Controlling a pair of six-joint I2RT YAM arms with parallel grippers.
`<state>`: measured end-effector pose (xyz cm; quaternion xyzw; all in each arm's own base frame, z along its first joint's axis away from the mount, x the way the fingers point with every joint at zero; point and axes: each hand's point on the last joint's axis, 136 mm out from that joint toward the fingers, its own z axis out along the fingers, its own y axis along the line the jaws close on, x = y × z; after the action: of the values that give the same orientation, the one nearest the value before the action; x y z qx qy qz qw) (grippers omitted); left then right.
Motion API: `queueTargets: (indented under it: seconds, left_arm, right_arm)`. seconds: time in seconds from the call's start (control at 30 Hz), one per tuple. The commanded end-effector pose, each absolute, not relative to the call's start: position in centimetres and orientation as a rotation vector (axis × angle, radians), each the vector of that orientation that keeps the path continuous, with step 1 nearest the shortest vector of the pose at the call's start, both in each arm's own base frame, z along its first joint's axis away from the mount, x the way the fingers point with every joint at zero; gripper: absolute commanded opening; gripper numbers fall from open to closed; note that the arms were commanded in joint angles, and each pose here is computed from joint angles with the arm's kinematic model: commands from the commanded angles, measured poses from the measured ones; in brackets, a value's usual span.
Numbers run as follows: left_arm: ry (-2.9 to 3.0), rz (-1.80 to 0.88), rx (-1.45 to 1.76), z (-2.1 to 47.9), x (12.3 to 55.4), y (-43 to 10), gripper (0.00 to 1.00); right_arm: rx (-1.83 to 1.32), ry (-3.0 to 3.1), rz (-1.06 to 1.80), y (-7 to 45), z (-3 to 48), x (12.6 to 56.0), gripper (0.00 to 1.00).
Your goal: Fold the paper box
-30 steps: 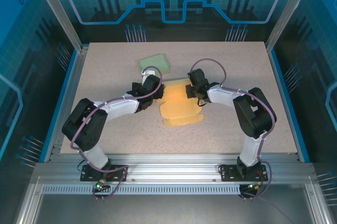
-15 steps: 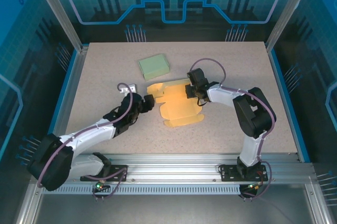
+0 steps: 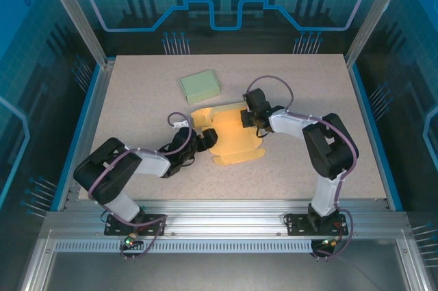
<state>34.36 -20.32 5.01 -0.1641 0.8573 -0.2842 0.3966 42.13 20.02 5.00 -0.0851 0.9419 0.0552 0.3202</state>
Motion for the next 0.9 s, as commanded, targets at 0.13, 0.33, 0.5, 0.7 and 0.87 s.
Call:
queueTargets:
  seconds: [0.13, 0.33, 0.5, 0.7, 0.87]
  left_arm:
    - [2.159, -0.8, -0.435, 5.6, 36.7, -22.9, 0.93]
    - [2.13, -0.81, -0.396, 6.3, 37.5, -23.5, 0.93]
    - [2.066, -0.816, -0.332, 7.9, 37.9, -23.7, 0.92]
    - [1.992, -0.897, -0.232, 9.6, 38.8, -25.7, 0.83]
    - [2.002, -0.943, -0.204, 8.8, 39.2, -27.2, 0.79]
  right_arm:
    - [-0.271, 2.565, 0.175, 20.7, 2.6, 40.3, 0.0]
    - [-0.276, 2.569, 0.185, 21.0, 2.4, 40.3, 0.0]
    - [-0.282, 2.572, 0.189, 21.2, 2.2, 40.2, 0.0]
    - [-0.289, 2.574, 0.194, 21.4, 2.2, 40.1, 0.0]
    - [-0.296, 2.572, 0.193, 21.5, 2.2, 40.1, 0.0]
